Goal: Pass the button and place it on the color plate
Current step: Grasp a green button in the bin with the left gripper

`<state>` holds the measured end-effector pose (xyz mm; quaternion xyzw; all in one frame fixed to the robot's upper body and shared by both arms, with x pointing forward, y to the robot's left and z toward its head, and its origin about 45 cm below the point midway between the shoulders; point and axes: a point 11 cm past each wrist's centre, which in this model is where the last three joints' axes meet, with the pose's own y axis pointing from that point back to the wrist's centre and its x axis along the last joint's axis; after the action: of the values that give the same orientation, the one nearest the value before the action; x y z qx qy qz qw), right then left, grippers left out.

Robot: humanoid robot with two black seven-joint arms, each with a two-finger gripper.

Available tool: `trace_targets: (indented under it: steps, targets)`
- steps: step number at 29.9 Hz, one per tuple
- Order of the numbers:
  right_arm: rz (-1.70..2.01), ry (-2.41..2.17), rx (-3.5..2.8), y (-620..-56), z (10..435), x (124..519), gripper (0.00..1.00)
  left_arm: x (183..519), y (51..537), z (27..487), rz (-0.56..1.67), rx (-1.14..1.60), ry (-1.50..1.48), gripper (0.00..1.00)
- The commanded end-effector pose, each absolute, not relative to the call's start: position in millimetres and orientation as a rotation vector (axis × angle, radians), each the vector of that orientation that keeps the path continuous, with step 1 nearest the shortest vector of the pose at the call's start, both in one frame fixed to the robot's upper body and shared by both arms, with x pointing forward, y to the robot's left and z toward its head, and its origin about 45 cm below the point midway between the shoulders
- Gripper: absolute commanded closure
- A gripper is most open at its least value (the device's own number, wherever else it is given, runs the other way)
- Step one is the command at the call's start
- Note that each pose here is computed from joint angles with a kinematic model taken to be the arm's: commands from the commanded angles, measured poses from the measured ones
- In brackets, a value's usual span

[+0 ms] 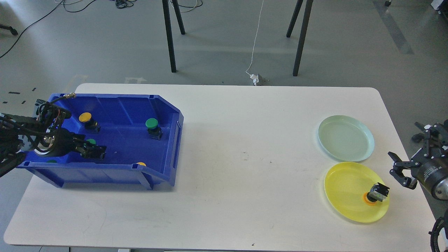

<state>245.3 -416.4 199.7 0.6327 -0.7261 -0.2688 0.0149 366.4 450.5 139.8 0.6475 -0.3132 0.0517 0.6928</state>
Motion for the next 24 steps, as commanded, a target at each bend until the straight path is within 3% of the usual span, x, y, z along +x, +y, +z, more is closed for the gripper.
trace_targets:
  steps: [1,4,6,9,17,21,24]
  targets:
    - [-0.840,-2.258,1.968,-416.0,198.8,244.6,0.00,366.9,452.0,140.1,0.119,1.451,-0.700,0.28]
    - [-0.840,-2.259,1.966,-416.5,198.5,244.6,0.00,367.1,452.5,140.2,0.119,1.453,-0.702,0.37]
    - [-0.841,-2.259,1.964,-416.6,198.1,244.1,0.00,365.8,454.6,139.6,0.104,1.464,-0.707,0.64]
    - [-0.842,-2.259,1.962,-416.7,197.7,243.7,0.00,362.8,457.1,137.2,0.047,1.493,-0.725,0.92]
    - [-0.840,-2.261,1.961,-416.9,197.8,243.7,0.00,371.7,447.8,150.3,0.071,1.458,-0.757,0.95]
    - [-0.831,-2.267,1.968,-417.4,199.9,245.1,0.00,389.8,433.0,206.4,0.157,1.369,-0.837,0.95]
    - [-0.791,-2.261,1.999,-415.6,205.5,248.6,0.00,384.1,406.4,246.2,0.254,1.192,-0.808,0.94]
